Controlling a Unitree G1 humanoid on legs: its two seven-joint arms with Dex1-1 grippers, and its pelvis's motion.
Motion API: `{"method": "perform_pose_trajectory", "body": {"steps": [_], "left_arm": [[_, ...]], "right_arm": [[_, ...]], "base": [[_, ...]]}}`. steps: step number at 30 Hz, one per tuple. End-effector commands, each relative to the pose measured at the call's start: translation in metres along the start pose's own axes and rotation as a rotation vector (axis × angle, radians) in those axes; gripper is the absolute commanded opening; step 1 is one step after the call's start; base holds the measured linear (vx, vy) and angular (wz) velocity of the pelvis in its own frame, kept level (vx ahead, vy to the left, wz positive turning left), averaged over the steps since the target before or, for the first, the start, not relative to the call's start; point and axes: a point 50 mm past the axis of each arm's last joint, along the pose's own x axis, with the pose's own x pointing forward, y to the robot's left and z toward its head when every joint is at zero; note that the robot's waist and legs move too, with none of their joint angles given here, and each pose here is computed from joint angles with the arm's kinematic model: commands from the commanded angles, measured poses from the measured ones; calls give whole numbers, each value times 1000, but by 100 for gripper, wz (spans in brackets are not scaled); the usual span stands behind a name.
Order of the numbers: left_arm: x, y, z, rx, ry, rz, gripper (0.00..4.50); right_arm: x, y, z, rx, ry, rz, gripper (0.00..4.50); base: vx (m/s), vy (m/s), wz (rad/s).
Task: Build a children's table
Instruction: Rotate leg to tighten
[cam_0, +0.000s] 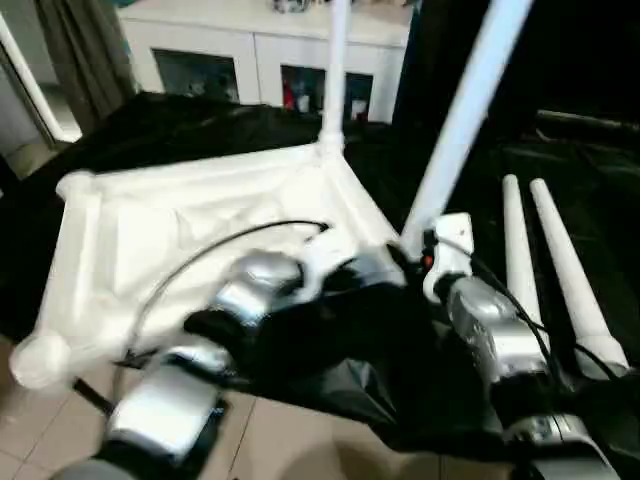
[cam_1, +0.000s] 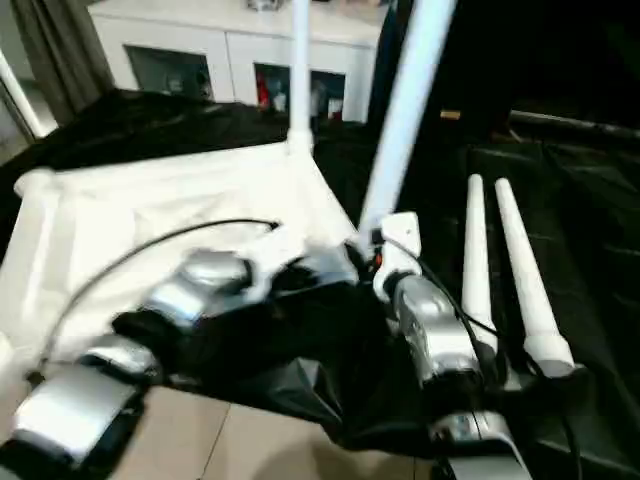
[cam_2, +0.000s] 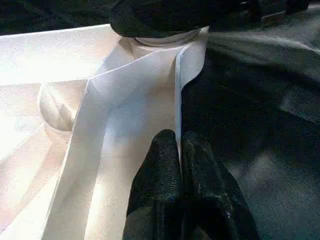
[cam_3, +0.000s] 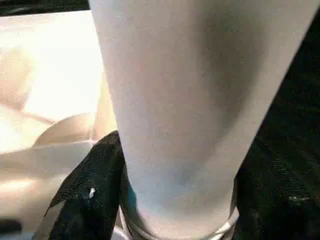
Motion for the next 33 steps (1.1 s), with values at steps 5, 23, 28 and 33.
{"method": "perform_pose_trajectory", "body": {"steps": [5,23,28,33], "left_arm": [[6,-1,16,28,-102,36,0],[1,7,37,21,-297,113,46],[-4,14,48,-9,-369,119,79],[-34,43,49,-22,-426,241,135]], "right_arm": [[4,13,-19,26,73,6,266],[-46,-25,25,-198,-160,92,383],[-59,-35,31,-188,-205,96,383],[-72,-24,33,-193,-194,300,383]], "base": [[0,0,0],[0,0,0],[0,0,0],[0,0,0]]}}
